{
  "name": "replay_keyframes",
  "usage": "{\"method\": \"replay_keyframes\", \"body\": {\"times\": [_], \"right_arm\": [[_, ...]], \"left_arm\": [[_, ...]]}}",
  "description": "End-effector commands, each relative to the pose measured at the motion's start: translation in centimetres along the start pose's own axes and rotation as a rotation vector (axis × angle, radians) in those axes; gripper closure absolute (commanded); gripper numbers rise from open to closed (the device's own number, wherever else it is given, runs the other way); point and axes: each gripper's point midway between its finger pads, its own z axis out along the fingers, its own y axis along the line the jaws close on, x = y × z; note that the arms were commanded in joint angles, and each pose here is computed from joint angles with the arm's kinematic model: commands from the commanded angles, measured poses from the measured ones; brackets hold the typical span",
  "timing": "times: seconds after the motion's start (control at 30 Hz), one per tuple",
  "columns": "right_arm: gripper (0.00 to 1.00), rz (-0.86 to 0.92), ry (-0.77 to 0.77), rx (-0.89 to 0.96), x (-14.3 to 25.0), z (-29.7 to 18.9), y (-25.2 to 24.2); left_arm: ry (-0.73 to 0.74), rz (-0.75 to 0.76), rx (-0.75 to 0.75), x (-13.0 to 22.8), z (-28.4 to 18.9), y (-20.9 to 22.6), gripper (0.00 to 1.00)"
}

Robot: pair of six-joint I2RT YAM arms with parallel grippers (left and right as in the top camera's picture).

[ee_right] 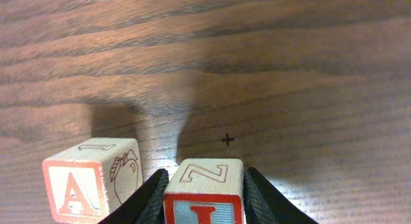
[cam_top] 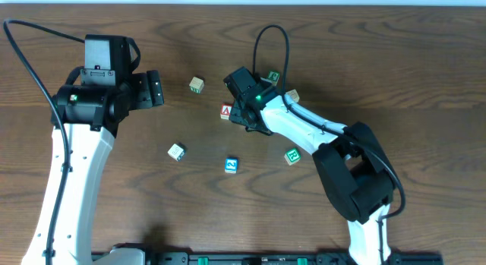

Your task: Spell out Ai2

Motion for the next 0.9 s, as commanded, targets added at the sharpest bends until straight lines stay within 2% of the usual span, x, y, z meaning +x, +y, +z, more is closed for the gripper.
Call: {"method": "replay_keyframes", "body": {"times": [0.0, 0.2, 0.3, 0.5, 0.87], "right_arm": [[0.64, -0.144, -0.013, 0.005, -0.2, 0.2, 0.3], [0.71, -0.206, -0.017, 0.012, -0.9, 0.3, -0.3], [0.67, -0.247, -0.021, 0.013, -1.4, 0.3, -0.6], [0.69, -0.259, -0.052, 0.027, -2.7, 0.3, -1.2], [0.68, -0.246, -0.093, -0.004, -3.9, 0.2, -0.6]], "left_arm": [[-0.002, 0.013, 0.009, -0.2, 0.0, 0.0, 0.04], [-0.002, 0.013, 0.009, -0.2, 0.0, 0.0, 0.05], [-0.002, 0.013, 0.009, -0.2, -0.1, 0.0, 0.05], [-0.002, 0.013, 0.009, -0.2, 0.0, 0.0, 0.05], [-0.002, 0.013, 0.009, -0.2, 0.0, 0.0, 0.05]]}}
